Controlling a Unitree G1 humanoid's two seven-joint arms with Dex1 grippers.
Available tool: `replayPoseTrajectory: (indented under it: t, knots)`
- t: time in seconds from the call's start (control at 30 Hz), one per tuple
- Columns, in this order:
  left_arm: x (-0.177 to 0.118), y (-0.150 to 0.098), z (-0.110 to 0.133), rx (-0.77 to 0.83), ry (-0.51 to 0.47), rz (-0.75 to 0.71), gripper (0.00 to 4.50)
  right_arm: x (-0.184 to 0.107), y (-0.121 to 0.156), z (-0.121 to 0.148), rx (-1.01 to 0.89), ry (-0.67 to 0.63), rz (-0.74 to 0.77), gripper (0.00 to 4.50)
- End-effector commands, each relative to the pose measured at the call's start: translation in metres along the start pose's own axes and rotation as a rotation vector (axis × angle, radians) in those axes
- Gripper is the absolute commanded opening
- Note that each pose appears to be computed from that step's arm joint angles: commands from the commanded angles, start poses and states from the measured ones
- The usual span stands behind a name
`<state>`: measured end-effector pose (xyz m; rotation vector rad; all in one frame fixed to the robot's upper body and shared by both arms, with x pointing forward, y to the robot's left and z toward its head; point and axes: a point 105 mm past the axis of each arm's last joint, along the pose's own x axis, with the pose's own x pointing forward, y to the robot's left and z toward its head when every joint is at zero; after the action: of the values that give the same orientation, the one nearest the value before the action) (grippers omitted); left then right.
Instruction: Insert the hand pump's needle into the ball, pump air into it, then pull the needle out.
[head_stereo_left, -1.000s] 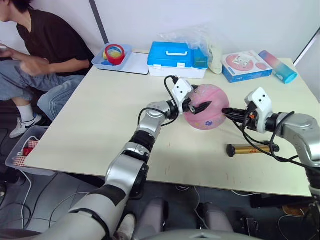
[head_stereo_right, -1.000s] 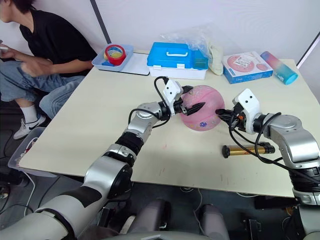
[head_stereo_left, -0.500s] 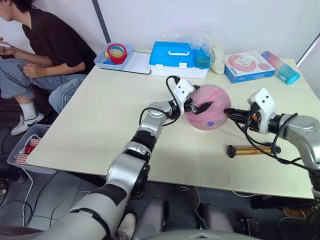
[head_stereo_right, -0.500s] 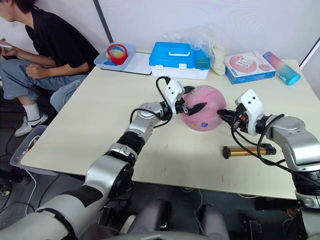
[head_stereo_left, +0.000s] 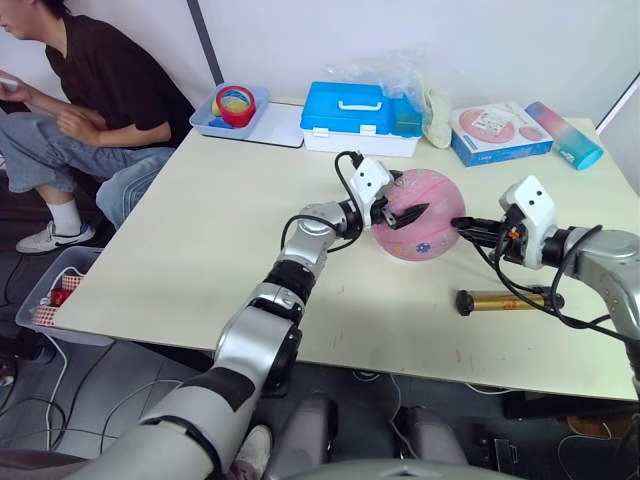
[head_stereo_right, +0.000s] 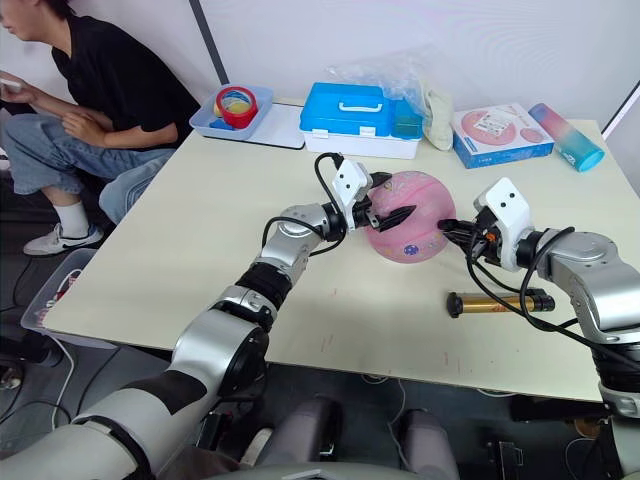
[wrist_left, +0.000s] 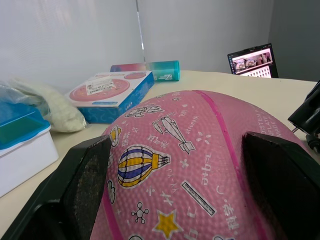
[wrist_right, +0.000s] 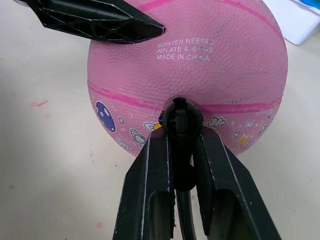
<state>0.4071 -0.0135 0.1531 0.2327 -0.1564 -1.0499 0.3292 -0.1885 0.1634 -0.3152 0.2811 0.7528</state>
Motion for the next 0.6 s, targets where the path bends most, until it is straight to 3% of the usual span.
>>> replayPoseTrajectory:
  t: [0.03, 0.6]
  knots:
    - [-0.0242, -0.0107, -0.0755, -0.078, 0.276, 0.019, 4.5, -0.0303, -0.0135, 0.0431, -0.113, -0.129, -0.085, 0.05]
    - [-0.0243, -0.0145, -0.0803, -0.083, 0.289, 0.015, 4.5, -0.0371, -0.0176, 0.0466, -0.121, -0.131, -0.101, 0.05]
